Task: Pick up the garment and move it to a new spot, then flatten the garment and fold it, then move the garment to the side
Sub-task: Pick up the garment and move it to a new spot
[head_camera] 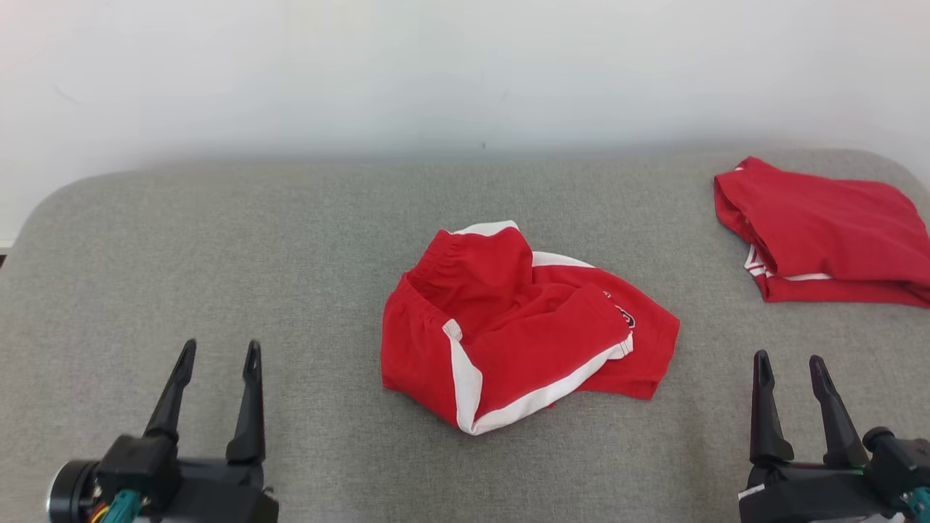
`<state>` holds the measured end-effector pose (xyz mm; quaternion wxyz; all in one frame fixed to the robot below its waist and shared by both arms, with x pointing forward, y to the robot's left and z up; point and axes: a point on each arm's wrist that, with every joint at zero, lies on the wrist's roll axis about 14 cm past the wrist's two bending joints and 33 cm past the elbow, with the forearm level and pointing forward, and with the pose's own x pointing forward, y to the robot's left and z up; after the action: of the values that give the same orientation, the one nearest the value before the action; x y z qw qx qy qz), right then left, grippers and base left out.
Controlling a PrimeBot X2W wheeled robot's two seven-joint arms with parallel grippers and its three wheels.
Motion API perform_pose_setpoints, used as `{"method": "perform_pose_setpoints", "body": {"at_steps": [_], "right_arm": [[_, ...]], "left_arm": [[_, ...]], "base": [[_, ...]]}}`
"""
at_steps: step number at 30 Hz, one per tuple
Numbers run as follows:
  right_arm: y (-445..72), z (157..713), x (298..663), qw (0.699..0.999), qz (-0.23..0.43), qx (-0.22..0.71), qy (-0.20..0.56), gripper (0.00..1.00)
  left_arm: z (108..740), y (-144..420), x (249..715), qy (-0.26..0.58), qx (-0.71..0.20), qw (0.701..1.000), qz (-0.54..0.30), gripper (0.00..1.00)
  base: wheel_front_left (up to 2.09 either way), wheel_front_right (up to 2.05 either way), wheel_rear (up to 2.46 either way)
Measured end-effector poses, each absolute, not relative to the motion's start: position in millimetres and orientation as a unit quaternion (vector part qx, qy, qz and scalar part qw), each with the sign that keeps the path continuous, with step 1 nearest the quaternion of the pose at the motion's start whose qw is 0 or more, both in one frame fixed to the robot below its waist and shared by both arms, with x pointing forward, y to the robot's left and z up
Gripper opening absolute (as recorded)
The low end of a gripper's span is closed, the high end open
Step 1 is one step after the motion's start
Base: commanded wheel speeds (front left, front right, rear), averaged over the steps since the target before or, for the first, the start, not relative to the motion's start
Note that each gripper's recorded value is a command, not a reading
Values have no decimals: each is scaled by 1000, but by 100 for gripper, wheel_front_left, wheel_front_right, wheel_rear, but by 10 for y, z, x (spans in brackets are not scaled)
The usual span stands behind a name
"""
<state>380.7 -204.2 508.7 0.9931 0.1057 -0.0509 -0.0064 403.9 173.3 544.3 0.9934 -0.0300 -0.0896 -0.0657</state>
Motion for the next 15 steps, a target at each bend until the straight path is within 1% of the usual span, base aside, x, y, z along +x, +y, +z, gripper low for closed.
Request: {"method": "perform_pose_setpoints", "body": {"at_steps": [9, 15], "right_arm": [[-2002, 5019, 3673, 994, 2, 103, -39, 100], [-1921, 4932, 3629, 995, 17, 99, -24, 100]], "left_arm": [[5367, 1967, 3645, -82, -8, 996, -37, 100], [5216, 2054, 3455, -61, -20, 998, -20, 100]], "base": [[0, 0, 0], [0, 0, 0]]}}
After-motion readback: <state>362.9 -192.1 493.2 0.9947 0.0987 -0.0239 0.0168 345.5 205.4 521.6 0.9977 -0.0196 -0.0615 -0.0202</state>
